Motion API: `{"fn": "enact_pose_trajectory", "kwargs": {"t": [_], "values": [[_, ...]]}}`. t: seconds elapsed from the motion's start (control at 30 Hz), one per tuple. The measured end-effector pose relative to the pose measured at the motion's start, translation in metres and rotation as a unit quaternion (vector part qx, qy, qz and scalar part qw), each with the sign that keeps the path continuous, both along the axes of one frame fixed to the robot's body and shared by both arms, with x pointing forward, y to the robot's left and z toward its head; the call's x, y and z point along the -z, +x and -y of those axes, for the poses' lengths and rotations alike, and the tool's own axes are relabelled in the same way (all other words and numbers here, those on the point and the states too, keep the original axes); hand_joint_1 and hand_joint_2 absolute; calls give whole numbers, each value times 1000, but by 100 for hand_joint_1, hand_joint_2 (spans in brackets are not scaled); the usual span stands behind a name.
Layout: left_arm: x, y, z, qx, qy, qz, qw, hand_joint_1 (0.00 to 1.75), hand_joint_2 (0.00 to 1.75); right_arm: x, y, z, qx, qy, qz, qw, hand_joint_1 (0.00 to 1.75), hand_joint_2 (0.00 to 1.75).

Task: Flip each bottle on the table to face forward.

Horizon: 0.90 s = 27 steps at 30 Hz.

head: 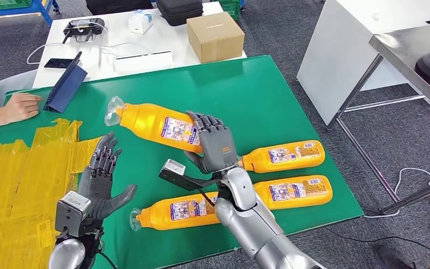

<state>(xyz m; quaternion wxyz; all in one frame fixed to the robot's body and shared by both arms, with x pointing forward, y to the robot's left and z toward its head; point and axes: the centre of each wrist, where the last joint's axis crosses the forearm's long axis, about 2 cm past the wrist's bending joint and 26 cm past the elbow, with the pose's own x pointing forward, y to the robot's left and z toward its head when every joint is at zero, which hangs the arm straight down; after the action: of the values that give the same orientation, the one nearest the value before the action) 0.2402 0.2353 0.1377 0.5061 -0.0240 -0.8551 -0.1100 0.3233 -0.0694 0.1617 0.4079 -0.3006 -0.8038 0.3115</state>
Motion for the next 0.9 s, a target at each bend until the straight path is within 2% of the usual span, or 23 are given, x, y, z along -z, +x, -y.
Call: {"fn": "enact_pose_trajectory", "kwargs": {"t": [0.17, 0.3, 0.63, 0.73, 0.9], "values": [[-4, -1, 16, -4, 15, -4, 1000, 0, 175, 2, -16, 32, 17, 81, 6, 997, 175, 175], [-7, -3, 30, 2, 15, -2, 1000, 0, 175, 8, -29, 54, 29, 113, 12, 993, 175, 175], [-11, -7, 43, 18, 12, 3, 1000, 0, 175, 11, -42, 74, 39, 129, 17, 991, 172, 175], [-12, -7, 45, 25, 5, 1, 1000, 0, 175, 12, -42, 74, 6, 153, -11, 988, 171, 175], [-20, -1, 55, 82, -29, 1, 996, 0, 175, 17, -45, 64, -104, 208, -77, 969, 169, 175]]}}
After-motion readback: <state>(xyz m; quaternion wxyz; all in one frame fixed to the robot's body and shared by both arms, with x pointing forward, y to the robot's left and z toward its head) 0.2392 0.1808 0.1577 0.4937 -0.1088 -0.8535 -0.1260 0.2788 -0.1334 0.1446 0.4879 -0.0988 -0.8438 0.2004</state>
